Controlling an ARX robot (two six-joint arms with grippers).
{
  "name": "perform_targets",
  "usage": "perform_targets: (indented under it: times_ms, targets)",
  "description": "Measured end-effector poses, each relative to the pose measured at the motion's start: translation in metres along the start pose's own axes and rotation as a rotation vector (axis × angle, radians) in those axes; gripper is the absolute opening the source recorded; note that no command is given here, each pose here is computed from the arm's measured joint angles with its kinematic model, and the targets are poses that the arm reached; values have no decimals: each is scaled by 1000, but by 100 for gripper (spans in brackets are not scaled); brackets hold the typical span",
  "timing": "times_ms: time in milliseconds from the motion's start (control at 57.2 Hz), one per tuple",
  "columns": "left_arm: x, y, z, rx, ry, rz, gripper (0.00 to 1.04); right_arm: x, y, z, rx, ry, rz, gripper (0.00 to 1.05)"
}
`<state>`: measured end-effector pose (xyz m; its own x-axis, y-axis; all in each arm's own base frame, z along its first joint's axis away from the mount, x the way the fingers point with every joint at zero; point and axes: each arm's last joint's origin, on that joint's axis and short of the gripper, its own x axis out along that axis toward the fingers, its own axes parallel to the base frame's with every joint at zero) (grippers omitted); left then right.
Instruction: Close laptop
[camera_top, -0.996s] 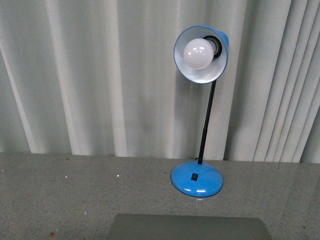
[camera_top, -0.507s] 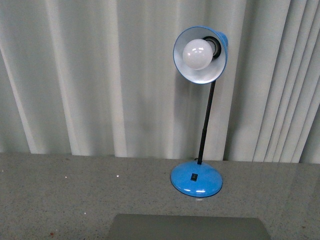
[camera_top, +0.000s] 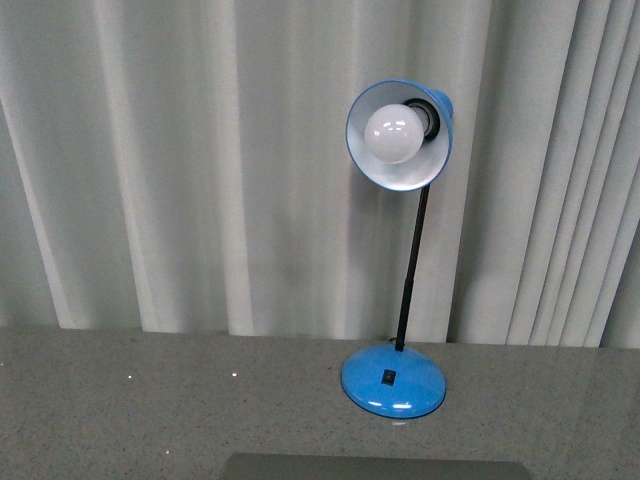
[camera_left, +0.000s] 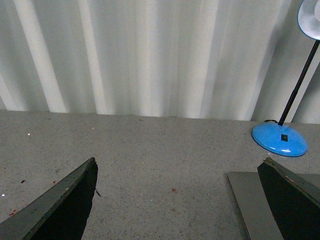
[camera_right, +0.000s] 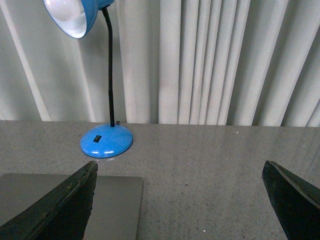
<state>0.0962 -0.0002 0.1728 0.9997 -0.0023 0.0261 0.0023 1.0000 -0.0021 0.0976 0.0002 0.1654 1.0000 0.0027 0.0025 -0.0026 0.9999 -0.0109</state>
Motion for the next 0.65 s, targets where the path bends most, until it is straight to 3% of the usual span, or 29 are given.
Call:
perform_targets:
  times_ms: [646]
  targets:
    - [0,0,0,0,0,0,98,0,0,0,0,0,0,97]
